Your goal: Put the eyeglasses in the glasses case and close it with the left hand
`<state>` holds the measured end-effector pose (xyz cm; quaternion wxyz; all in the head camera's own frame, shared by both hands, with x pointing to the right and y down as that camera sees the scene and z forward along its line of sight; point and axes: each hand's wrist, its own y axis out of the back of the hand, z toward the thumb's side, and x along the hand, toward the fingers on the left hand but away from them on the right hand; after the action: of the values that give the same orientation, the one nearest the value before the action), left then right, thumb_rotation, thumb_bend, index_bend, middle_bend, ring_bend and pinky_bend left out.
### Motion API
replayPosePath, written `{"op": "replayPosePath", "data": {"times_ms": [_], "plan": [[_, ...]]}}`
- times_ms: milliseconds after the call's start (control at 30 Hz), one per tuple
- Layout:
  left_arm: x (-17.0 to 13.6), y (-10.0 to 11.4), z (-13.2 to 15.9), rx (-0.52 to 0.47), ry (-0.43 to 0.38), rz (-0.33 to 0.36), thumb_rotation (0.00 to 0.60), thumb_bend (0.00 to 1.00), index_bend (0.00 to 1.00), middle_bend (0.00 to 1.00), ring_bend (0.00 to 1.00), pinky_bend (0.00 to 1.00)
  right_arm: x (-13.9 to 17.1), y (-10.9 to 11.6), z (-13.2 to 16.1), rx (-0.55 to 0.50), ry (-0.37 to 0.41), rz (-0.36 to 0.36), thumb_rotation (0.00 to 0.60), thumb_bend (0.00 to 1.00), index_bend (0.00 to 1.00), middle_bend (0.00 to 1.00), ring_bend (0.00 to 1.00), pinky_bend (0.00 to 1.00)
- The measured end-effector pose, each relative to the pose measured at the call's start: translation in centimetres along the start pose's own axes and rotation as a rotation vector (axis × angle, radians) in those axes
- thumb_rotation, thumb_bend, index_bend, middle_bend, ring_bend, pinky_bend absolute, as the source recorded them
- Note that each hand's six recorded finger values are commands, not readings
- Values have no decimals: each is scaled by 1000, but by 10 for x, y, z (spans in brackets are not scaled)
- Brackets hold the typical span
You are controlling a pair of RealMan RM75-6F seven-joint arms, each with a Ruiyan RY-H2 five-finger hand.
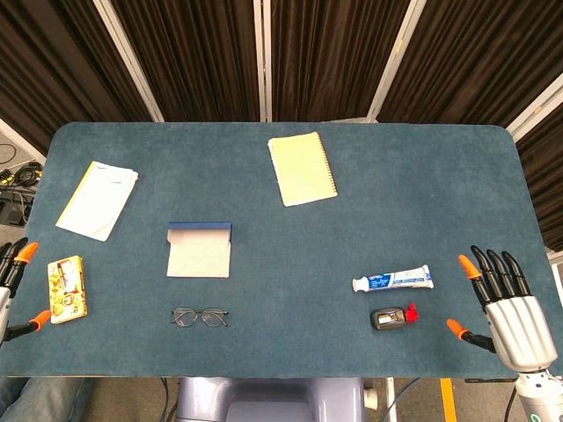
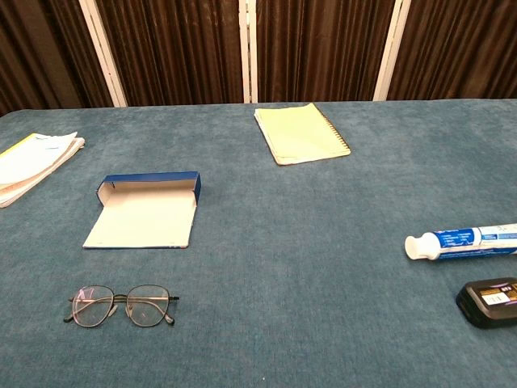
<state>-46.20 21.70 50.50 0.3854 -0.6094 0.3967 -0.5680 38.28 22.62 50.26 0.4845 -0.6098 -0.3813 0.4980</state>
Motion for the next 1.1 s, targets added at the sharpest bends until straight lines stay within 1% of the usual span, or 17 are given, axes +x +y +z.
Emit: {"op": "replayPosePath", "data": {"times_ms": [267, 333, 467, 533, 567, 633, 700, 767, 900, 1000, 1100], "plan": [[0, -1, -5, 3, 24, -5, 600, 0, 0, 0, 0, 0, 0, -3, 0, 3, -3, 11, 600, 0, 0, 0, 0, 0], [-1, -3, -4, 3, 30, -13, 600, 0, 18, 0, 0, 0, 0, -2, 0, 4, -5, 10, 600, 0, 0, 0, 0, 0], [1, -12, 5, -1, 11, -46, 600, 0, 121, 0, 0, 0, -1, -1, 0, -5, -8, 7, 600, 0, 0, 0, 0, 0], [5, -20, 14, -10, -10, -83, 600, 0, 174, 0, 0, 0, -2, -1, -2, -9, -12, 9, 600, 0, 0, 0, 0, 0], [6, -25, 19, -15, -21, -103, 600, 6, 211, 0, 0, 0, -3, -1, -2, -10, -13, 11, 600, 0, 0, 0, 0, 0], [11, -39, 32, -21, -52, -159, 600, 57, 277, 0, 0, 0, -3, -2, -3, -15, -16, 18, 600, 0, 0, 0, 0, 0], [16, -53, 46, -20, -83, -210, 600, 199, 358, 0, 0, 0, -3, -2, -3, -19, -15, 26, 600, 0, 0, 0, 0, 0], [22, -70, 65, -16, -121, -256, 600, 271, 392, 0, 0, 0, -3, -1, -2, -23, -11, 31, 600, 0, 0, 0, 0, 0], [31, -103, 107, -42, -187, -301, 600, 314, 416, 0, 0, 0, -3, -2, -1, -29, -1, 39, 600, 0, 0, 0, 0, 0], [34, -126, 135, -62, -215, -336, 600, 338, 425, 0, 0, 0, -3, -3, -2, -29, -3, 43, 600, 0, 0, 0, 0, 0], [39, -144, 155, -48, -223, -362, 600, 340, 433, 0, 0, 0, -3, -3, -5, -32, -12, 45, 600, 0, 0, 0, 0, 0]]}}
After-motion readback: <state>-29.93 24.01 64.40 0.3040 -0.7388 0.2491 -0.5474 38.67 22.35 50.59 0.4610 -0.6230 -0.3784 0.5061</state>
